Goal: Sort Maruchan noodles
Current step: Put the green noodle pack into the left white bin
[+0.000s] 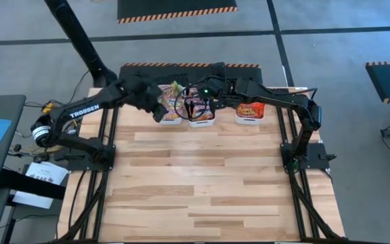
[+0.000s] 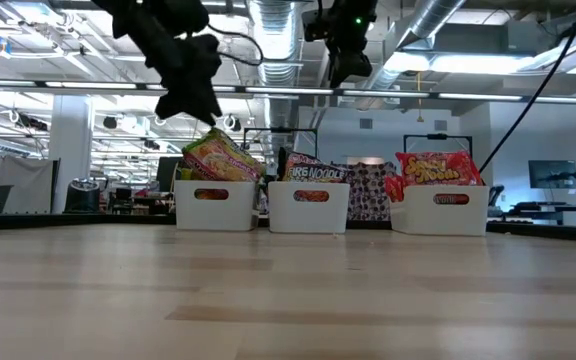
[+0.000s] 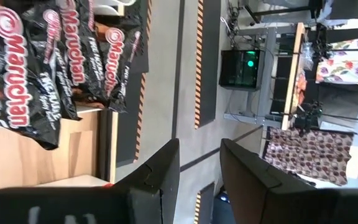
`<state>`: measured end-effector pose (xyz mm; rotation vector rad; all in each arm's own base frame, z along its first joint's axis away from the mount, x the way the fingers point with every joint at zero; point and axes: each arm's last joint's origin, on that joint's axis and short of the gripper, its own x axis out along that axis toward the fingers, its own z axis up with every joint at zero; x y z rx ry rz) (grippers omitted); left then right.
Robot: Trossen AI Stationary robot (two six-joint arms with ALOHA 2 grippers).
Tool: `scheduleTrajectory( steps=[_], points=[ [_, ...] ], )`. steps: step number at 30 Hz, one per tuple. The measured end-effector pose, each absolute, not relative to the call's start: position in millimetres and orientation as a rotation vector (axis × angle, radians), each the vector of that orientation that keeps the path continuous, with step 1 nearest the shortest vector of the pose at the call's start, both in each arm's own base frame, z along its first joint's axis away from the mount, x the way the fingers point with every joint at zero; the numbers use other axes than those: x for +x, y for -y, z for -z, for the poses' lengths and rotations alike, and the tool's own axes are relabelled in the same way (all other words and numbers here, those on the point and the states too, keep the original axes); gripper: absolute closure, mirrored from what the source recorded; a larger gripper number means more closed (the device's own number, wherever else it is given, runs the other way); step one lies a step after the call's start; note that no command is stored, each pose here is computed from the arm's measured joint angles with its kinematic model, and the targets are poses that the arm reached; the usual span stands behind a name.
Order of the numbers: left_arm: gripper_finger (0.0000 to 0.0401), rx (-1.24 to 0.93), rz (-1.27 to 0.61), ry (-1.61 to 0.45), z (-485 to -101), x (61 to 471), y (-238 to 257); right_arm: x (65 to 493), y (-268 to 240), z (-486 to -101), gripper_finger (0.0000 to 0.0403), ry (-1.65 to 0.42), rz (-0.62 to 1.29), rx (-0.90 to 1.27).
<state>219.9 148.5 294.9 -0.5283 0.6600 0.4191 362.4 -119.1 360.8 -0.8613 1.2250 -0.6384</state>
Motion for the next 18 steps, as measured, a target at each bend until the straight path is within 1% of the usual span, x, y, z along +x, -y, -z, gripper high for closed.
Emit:
scheduleTrajectory(
  steps=[10, 18],
  points=[
    [0.0294, -0.603, -0.485, -0.718, -262, 216, -146, 363, 119, -360, 0.0264, -1.216, 0.617, -0.853],
    [0.0294, -0.617, -0.568, -0.840, -227, 229, -160, 363, 119, -361, 0.0264, -1.215, 0.618, -0.854]
  ],
)
